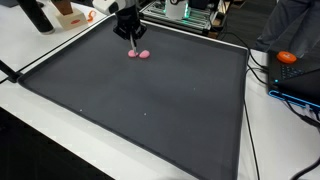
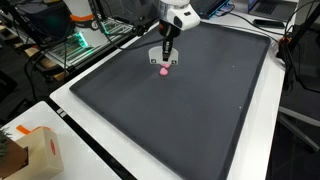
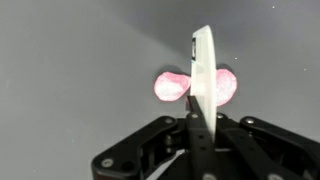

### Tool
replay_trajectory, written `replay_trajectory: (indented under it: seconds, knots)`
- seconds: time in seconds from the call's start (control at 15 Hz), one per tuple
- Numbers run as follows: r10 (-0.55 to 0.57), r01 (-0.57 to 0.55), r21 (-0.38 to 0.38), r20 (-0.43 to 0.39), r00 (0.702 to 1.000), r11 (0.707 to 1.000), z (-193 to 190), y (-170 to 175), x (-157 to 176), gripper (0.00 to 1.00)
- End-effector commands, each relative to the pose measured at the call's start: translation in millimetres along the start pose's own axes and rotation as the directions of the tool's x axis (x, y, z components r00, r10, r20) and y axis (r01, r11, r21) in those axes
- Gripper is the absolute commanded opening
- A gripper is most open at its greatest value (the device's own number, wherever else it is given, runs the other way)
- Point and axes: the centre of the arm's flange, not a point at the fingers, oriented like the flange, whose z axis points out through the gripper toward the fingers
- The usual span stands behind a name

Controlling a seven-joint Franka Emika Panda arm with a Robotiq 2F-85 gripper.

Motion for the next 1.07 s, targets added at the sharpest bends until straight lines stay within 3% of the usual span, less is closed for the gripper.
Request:
replay_trajectory:
  seconds: [0.0, 0.27, 0.67, 1.0]
  knots:
    - [0.025, -0.025, -0.021, 0.014, 1.0, 0.999, 8.2, 3.5, 4.1, 0.01]
    - [0.021, -0.021, -0.001, 0.022, 1.0, 1.0, 18.8, 8.3, 11.2, 0.01]
    - [0.057, -0.057, -0.038, 0.004, 0.998, 0.998, 27.0, 19.6, 19.4, 0.01]
    - [0.065, -0.07, 0.037, 0.13, 0.989, 0.997, 46.8, 23.8, 19.7, 0.01]
